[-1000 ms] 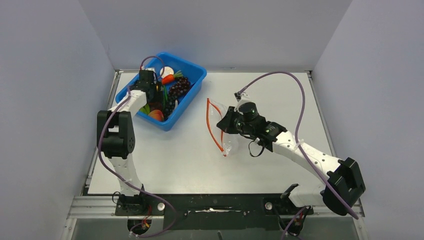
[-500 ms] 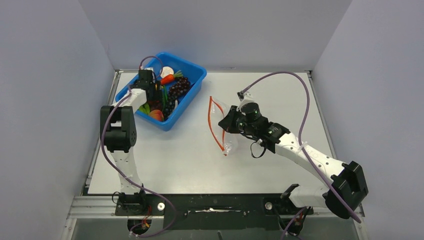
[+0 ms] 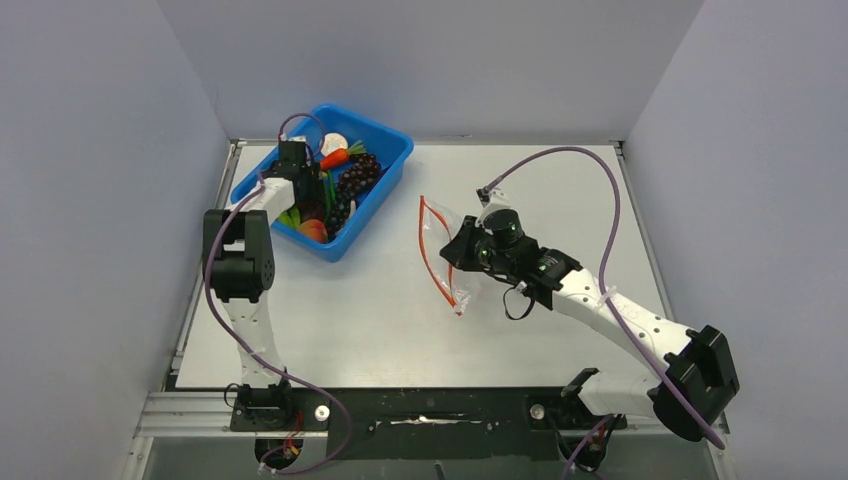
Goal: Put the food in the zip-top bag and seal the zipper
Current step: Pick up the fake fruit from the bin, then place the fake fruit in the zipper food storage bag.
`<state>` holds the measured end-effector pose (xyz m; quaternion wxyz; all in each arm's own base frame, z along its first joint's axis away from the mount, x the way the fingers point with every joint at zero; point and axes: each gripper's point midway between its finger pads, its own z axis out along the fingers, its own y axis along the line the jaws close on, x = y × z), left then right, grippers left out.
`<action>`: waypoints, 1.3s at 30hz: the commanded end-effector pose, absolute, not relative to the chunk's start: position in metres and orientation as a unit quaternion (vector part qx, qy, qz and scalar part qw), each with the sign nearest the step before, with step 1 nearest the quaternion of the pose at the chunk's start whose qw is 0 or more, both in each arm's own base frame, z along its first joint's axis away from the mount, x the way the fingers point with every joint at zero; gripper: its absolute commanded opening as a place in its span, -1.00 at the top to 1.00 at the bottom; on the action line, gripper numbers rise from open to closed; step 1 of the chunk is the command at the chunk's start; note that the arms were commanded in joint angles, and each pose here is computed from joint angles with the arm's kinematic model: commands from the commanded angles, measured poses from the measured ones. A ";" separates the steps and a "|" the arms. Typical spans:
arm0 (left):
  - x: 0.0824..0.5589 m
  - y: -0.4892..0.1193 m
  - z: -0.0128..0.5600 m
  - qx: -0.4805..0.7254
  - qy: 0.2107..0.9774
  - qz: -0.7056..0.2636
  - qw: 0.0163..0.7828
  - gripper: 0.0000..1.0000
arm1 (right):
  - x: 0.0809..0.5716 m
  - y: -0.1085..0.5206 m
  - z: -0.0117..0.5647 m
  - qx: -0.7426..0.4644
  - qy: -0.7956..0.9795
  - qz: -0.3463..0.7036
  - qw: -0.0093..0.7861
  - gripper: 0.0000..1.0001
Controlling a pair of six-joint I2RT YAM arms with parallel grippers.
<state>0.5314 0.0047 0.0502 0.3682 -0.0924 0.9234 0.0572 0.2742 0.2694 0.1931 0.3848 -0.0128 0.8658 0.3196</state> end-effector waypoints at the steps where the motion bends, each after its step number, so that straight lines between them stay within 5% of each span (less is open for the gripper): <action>1: 0.532 -0.002 0.098 -0.116 0.906 0.031 0.407 0.11 | 0.273 0.265 0.204 -0.011 0.857 0.320 0.403 1.00; 26: 0.432 -0.061 0.231 -0.076 0.864 -0.147 0.476 0.25 | 0.260 0.135 0.271 0.013 0.880 0.060 0.471 1.00; 39: 0.330 -0.141 0.248 -0.010 0.815 -0.338 0.471 0.27 | 0.280 0.238 0.207 -0.028 0.894 0.217 0.391 1.00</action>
